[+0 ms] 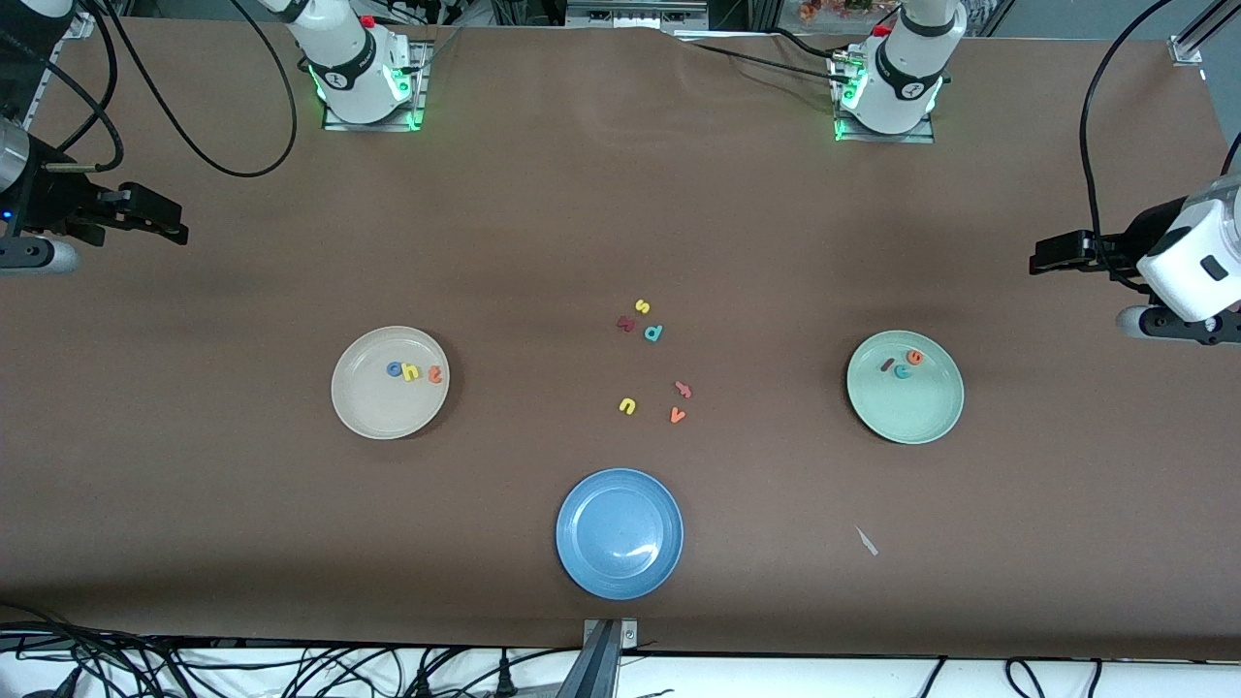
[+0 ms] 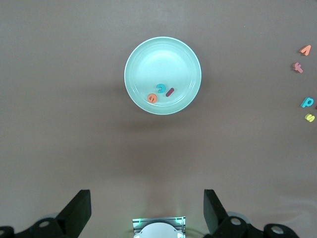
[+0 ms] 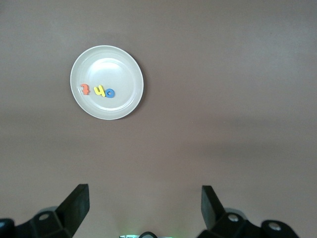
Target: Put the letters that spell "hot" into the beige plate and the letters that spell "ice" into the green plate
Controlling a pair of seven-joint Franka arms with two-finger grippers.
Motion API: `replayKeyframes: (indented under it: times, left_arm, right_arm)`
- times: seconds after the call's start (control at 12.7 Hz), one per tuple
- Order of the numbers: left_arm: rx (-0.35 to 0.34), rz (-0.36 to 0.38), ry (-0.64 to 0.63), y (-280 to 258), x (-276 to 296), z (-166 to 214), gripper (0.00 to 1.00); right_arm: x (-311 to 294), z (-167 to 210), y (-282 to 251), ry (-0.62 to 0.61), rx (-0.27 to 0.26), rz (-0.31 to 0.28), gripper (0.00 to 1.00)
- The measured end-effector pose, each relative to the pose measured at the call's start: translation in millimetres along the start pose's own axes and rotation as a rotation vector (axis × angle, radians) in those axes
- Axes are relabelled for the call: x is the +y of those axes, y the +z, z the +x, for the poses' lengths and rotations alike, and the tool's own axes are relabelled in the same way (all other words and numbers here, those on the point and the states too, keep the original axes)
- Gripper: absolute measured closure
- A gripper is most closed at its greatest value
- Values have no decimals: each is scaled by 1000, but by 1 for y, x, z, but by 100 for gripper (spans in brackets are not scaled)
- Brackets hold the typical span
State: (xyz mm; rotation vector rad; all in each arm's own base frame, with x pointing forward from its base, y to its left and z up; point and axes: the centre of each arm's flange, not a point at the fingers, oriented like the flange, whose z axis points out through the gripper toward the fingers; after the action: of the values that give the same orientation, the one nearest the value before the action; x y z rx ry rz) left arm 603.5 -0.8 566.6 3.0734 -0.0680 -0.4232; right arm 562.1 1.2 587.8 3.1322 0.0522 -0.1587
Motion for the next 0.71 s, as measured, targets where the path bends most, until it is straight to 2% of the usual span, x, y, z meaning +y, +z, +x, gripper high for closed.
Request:
replayKeyframes:
  times: [0.47, 0.71]
  left_arm:
    - [1, 0, 3, 0, 1, 0, 0]
    - [2, 0, 3, -1, 1, 0, 0]
  right_arm:
    - [1, 1, -12, 2, 25, -1, 0]
    - [1, 8, -5, 3, 15, -1, 0]
